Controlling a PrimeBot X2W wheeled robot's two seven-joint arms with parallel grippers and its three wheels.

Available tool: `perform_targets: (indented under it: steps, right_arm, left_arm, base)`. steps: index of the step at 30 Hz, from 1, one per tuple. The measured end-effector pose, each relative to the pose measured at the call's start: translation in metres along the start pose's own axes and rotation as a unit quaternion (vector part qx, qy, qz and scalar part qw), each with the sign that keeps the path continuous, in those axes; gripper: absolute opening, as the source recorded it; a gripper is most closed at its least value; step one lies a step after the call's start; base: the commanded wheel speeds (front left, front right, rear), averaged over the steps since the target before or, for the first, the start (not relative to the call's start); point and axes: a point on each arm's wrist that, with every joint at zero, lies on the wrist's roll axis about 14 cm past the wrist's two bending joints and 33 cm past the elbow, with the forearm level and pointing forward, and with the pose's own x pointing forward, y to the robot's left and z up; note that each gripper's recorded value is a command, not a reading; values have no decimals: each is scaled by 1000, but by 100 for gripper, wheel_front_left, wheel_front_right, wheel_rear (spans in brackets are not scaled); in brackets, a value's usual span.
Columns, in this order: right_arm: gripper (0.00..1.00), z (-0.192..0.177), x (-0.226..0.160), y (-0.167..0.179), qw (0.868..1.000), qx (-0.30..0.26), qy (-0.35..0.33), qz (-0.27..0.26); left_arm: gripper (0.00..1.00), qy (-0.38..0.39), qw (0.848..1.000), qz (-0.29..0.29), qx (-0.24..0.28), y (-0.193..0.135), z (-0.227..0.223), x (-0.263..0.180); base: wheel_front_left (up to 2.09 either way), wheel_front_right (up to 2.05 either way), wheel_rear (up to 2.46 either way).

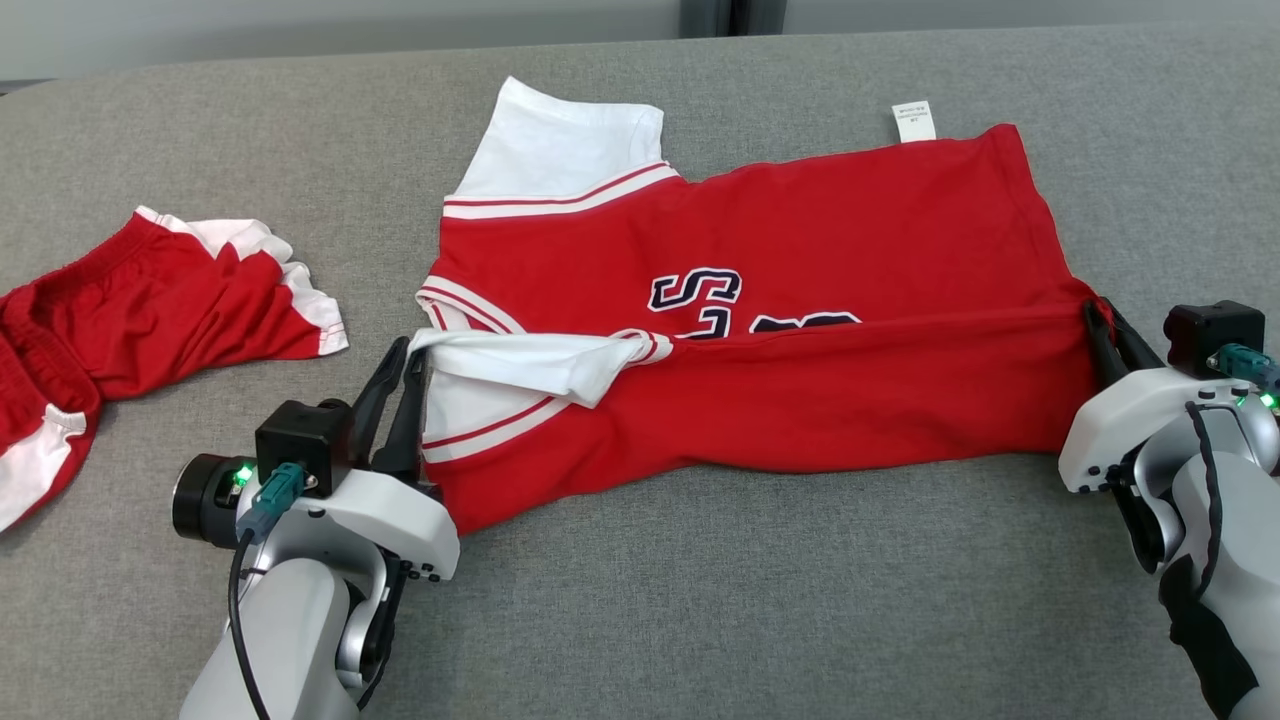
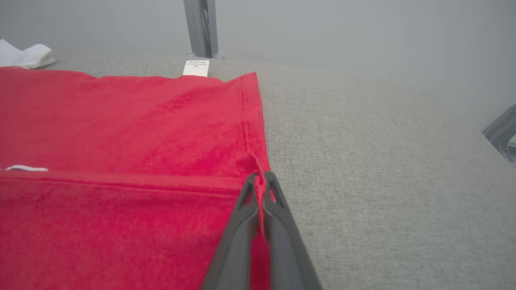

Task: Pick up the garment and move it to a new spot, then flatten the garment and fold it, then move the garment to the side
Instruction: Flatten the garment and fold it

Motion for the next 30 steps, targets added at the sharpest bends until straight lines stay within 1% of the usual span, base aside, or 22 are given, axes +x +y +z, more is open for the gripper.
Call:
perform_targets:
  steps: [1, 2, 3, 4, 5, 7, 9, 12, 15, 18, 24, 30]
  right_arm:
    - [95, 1, 0, 0, 1000, 0, -1, 0]
    - [100, 2, 0, 0, 1000, 1, -3, 0]
    - [100, 5, 0, -1, 1000, 1, -9, 0]
    - [100, 13, 1, -2, 1000, 1, -21, -1]
    - [100, 13, 1, -2, 1000, 1, -21, -1]
    - [100, 32, 0, -5, 999, 3, -51, -3]
    - [100, 41, -6, -8, 997, 9, -73, -6]
    - [100, 36, -20, -10, 996, 19, -83, -13]
    - [100, 26, -37, -14, 996, 29, -84, -24]
    - [100, 17, -52, -16, 995, 42, -82, -34]
    - [100, 13, -68, -17, 994, 48, -88, -44]
    - [100, 12, -71, -17, 994, 45, -90, -46]
  left_arm:
    - [50, -3, 1000, 1, 0, 0, 1, 0]
    - [93, -4, 1000, 2, 1, 0, 0, 1]
    - [100, -6, 1000, 3, 1, 1, 1, 1]
    - [100, -12, 1000, 5, 1, 1, 4, 2]
    - [100, -12, 1000, 5, 1, 1, 4, 2]
    - [100, -26, 1000, 10, 2, 3, 11, 2]
    - [100, -38, 999, 20, -10, 5, 18, -1]
    - [100, -21, 998, 30, -47, 4, 8, -14]
    - [100, 14, 995, 40, -86, 0, -10, -32]
    - [100, 57, 991, 48, -110, -4, -29, -51]
    - [100, 115, 982, 62, -138, -9, -49, -74]
    - [100, 136, 978, 58, -147, -14, -56, -74]
  base:
    - [0, 0, 0]
    - [0, 0, 0]
    - [0, 0, 0]
    - [0, 0, 0]
    - [0, 0, 0]
    - [0, 0, 0]
    - [0, 0, 0]
    - [0, 0, 0]
    - [0, 0, 0]
    - [0, 0, 0]
    - [0, 0, 0]
    - [0, 0, 0]
